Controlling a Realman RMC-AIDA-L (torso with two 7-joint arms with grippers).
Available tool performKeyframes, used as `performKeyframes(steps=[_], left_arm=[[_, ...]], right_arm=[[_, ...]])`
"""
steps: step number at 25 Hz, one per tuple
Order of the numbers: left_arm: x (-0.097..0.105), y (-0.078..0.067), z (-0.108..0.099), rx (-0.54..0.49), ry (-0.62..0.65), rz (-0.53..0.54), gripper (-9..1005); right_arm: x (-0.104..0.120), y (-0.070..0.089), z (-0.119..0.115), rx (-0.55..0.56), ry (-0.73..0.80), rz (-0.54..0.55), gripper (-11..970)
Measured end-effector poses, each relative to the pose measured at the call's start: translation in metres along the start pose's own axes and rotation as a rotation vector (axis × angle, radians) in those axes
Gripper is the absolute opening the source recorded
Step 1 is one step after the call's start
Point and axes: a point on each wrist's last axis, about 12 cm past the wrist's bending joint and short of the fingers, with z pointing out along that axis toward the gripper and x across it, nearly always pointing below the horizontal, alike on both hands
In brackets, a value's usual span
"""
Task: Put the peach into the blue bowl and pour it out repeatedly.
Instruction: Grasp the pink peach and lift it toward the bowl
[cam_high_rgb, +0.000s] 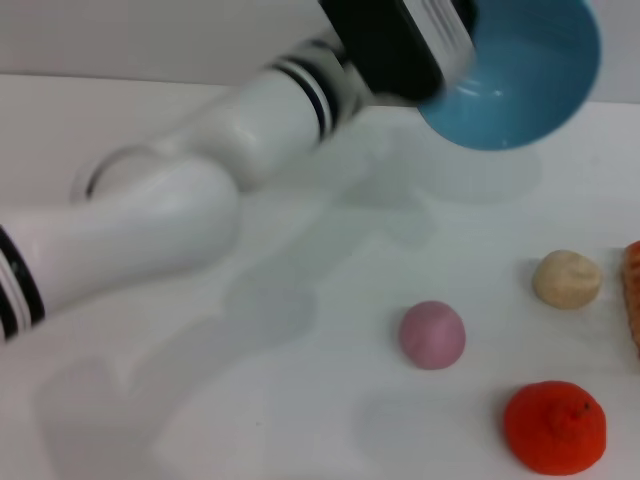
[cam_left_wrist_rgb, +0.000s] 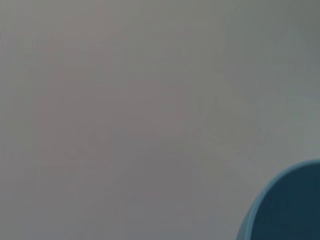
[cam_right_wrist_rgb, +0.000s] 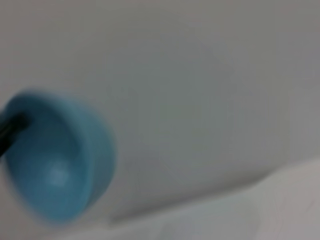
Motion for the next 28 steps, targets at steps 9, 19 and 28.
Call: performKeyframes(steps=[9,19,28], left_arm=[[0.038,0.027,0.018,0.093,0.24,-0.594,0],[0.046,0.016,0.011,0.127,0.279,-0.671,0],[0.047,0.012,0.011,0.122,0.279,-0.659,0]], right_arm=[[-0.02,0.034,0.052,-0.217,0.402,0.04,791],[-0.003,0.072,0.129,-0.265,0.721,-0.06,791],[0.022,0.088,0.151,-0.257,0.781,-0.097,790]])
